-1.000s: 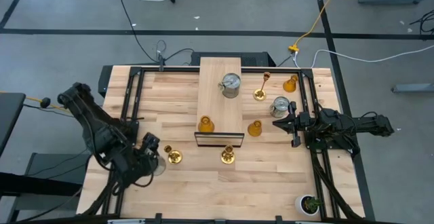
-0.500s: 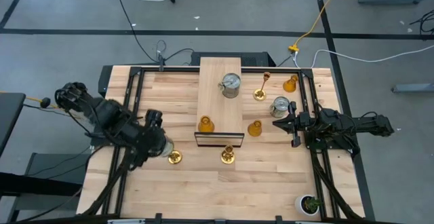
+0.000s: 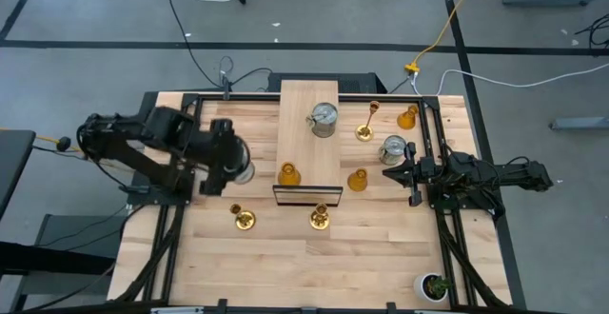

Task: Pick & Place candle stick holders
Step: Put the bottom scented candle can aligned with the other scented candle can on the shelf

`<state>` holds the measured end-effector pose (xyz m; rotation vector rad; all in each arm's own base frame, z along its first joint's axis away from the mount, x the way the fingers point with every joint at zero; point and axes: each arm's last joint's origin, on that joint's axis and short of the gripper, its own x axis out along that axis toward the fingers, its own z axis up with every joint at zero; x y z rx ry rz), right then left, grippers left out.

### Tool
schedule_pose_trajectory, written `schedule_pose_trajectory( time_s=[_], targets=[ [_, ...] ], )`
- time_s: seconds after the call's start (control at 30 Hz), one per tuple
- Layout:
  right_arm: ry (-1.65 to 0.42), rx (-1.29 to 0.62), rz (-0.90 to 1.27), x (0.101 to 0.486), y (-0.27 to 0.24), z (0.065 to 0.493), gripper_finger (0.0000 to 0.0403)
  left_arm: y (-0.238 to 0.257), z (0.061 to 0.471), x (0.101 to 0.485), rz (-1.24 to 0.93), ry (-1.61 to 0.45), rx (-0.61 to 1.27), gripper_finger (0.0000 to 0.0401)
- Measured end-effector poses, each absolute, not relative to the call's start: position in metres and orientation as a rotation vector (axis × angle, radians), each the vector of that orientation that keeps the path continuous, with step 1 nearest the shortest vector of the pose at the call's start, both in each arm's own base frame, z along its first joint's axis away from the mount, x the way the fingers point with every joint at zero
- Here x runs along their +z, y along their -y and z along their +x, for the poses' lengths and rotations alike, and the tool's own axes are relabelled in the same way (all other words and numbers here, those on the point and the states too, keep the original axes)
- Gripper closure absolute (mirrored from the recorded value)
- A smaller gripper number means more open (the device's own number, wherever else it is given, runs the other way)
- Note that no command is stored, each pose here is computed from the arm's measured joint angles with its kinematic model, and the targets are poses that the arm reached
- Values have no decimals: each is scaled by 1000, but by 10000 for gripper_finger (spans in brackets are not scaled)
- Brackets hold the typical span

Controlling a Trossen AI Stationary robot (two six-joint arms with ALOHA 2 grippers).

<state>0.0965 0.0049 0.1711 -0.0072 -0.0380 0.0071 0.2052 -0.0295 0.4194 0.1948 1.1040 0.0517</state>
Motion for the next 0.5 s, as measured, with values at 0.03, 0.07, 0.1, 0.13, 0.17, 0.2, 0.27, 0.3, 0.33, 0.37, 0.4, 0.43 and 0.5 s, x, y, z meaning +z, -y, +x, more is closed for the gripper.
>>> schedule_pose_trajectory(
  time_s=[0.03,0.07,0.1,0.13,0.17,0.2,0.27,0.3,0.33,0.37,0.4,0.43,0.5],
  targets=[
    [38,7,-7,171,-5,96,376,24,206,419,189,-1106,72,28],
    [38,7,-7,171,-5,96,376,19,207,420,181,-1106,96,28],
    [38,7,-7,171,-5,96,376,13,208,420,174,-1104,119,28],
    [38,7,-7,171,-5,96,376,7,209,420,171,-1100,137,28],
    [38,7,-7,171,-5,96,376,2,210,421,162,-1091,156,28],
    [38,7,-7,171,-5,96,376,-4,212,422,158,-1073,173,28],
    [38,7,-7,171,-5,96,376,-13,216,424,154,-1026,202,28],
    [38,7,-7,171,-5,96,376,-18,217,425,155,-1005,215,28],
    [38,7,-7,171,-5,96,376,-22,219,427,160,-988,226,28],
    [38,7,-7,171,-5,96,376,-26,220,428,161,-972,234,28],
    [38,7,-7,171,-5,96,376,-30,221,429,157,-958,240,28],
    [38,7,-7,171,-5,96,376,-35,223,429,155,-945,243,28],
    [38,7,-7,171,-5,96,376,-43,228,429,142,-920,258,28]
  ],
)
